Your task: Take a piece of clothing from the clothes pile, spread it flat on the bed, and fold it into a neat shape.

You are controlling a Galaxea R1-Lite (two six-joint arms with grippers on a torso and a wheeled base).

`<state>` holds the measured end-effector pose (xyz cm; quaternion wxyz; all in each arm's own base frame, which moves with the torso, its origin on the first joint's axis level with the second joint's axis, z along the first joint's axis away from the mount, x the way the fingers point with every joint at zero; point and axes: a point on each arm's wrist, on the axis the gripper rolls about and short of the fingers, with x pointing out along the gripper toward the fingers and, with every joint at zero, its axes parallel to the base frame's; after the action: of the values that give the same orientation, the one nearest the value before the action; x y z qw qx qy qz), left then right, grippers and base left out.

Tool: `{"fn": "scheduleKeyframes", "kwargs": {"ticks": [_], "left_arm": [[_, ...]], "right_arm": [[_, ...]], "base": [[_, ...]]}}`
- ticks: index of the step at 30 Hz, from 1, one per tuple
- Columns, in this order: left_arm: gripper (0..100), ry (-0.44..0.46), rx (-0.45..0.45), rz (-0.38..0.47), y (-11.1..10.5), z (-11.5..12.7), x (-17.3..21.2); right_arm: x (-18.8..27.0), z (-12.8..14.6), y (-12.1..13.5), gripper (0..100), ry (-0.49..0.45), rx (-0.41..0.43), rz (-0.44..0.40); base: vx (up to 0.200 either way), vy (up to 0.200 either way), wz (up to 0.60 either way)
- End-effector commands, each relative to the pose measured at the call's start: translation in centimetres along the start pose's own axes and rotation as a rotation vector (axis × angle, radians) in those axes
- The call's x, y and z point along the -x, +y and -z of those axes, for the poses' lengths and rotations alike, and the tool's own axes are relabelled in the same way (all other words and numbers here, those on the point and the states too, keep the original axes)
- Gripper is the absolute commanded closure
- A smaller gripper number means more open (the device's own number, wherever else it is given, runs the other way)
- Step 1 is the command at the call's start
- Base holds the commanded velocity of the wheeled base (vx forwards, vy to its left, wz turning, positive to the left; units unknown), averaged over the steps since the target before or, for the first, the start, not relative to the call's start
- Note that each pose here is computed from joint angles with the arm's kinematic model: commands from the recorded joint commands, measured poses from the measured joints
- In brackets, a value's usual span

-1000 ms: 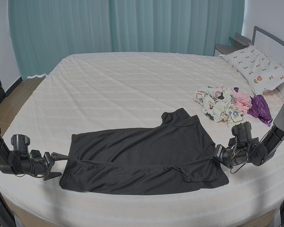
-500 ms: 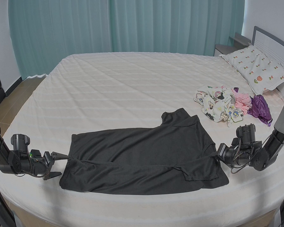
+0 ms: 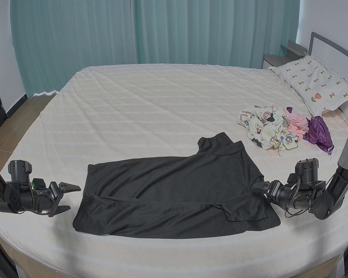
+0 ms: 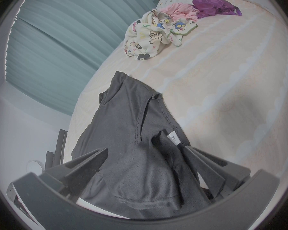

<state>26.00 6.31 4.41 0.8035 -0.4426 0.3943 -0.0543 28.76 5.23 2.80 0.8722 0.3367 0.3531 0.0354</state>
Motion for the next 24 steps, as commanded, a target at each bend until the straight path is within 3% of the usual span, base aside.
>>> {"fn": "scheduleKeyframes", "kwargs": {"ticks": [1, 5, 12, 19, 24], "left_arm": [[0, -0.002, -0.084, -0.015, -0.9, 1.2, 0.8], [0, -0.022, -0.129, -0.111, -1.4, 2.6, 0.5], [0, -0.050, -0.138, -0.177, -2.1, 4.8, 1.7], [0, -0.052, -0.057, -0.145, -2.7, 7.4, 3.8], [0, -0.037, -0.020, -0.131, -3.2, 8.0, 3.7]], "right_arm": [[0.6, 0.6, -0.4, 0, -0.005, 0.003, 0.006], [1.7, 0.3, 0.1, 0, -0.034, 0.006, -0.015], [4.0, -0.1, 0.9, 0, -0.071, -0.013, -0.049], [5.2, 1.9, 0.7, 0, -0.018, -0.055, -0.044], [5.7, 2.9, 0.9, 0, 0.015, -0.088, -0.048]], "base": [[0.000, 0.000, 0.00], [0.000, 0.000, 0.00], [0.000, 0.000, 0.00], [0.000, 0.000, 0.00], [-0.200, 0.000, 0.00]]}}
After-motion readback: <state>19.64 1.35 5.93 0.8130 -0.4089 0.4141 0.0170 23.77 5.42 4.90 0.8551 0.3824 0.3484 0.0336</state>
